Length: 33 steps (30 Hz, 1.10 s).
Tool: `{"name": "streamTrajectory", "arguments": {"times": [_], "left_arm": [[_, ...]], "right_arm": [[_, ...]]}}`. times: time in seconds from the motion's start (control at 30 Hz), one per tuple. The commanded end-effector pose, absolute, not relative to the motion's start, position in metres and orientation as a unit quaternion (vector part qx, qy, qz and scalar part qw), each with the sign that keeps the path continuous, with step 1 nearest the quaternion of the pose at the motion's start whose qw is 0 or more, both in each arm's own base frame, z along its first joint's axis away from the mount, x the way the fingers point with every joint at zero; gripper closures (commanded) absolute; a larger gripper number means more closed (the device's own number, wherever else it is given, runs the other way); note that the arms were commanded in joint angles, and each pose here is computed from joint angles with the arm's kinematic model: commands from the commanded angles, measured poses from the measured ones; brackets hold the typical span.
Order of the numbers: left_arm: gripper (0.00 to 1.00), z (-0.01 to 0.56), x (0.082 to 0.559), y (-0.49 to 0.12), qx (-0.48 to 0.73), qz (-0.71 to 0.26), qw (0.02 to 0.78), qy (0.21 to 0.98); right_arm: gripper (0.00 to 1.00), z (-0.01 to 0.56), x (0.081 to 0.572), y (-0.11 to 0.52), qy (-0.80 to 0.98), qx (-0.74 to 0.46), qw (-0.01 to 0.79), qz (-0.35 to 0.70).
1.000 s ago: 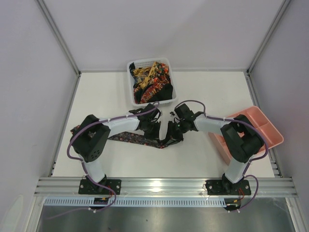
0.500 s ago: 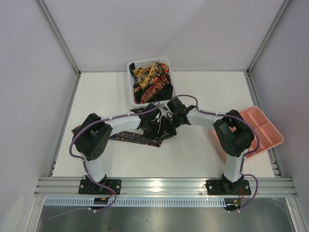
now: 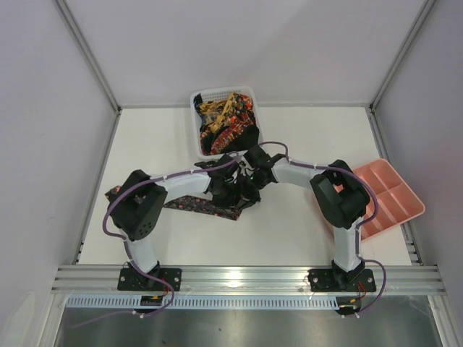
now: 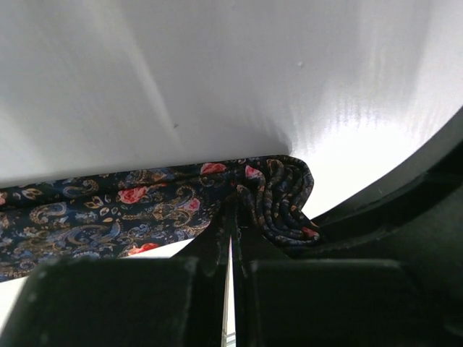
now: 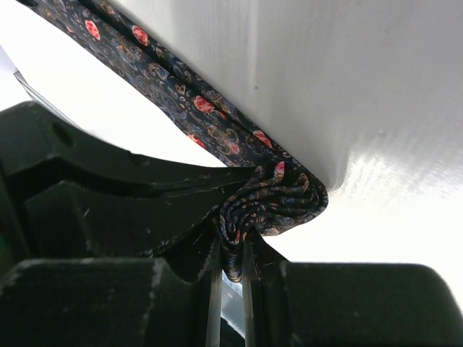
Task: Roll the ties
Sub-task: Roll the tie
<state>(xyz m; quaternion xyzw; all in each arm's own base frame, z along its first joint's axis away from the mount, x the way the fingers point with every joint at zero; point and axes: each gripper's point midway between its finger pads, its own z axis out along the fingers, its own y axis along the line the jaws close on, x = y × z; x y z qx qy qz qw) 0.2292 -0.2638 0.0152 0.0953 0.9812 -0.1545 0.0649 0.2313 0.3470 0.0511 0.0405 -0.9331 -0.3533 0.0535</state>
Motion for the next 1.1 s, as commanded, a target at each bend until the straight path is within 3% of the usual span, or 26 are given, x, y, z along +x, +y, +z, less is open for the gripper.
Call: {"name": "streamTrajectory", "arguments": {"times": [0.0, 0.33, 0.7, 1.07], "left_arm": [[0.99, 0.025, 0.235, -0.256, 0.111, -0.146, 0.099, 0.978], [0.99, 0.044, 0.265, -0.226, 0.064, -0.158, 0.134, 0.976], [1.00, 0.007, 0.251, -0.224, 0.044, -0.169, 0.087, 0.981], [0.99, 0.006, 0.242, -0.218, 0.041, -0.167, 0.085, 0.982]], "right_arm": [[1.00, 0.043, 0.234, 0.359, -0.938, 0.059, 0.042, -0.338], [1.00, 0.040, 0.236, 0.364, -0.942, 0.067, 0.042, -0.327], [0.94, 0.033, 0.242, 0.380, -0.943, 0.075, 0.052, -0.319], [0.62, 0.033, 0.236, 0.379, -0.931, 0.108, 0.047, -0.345]]}}
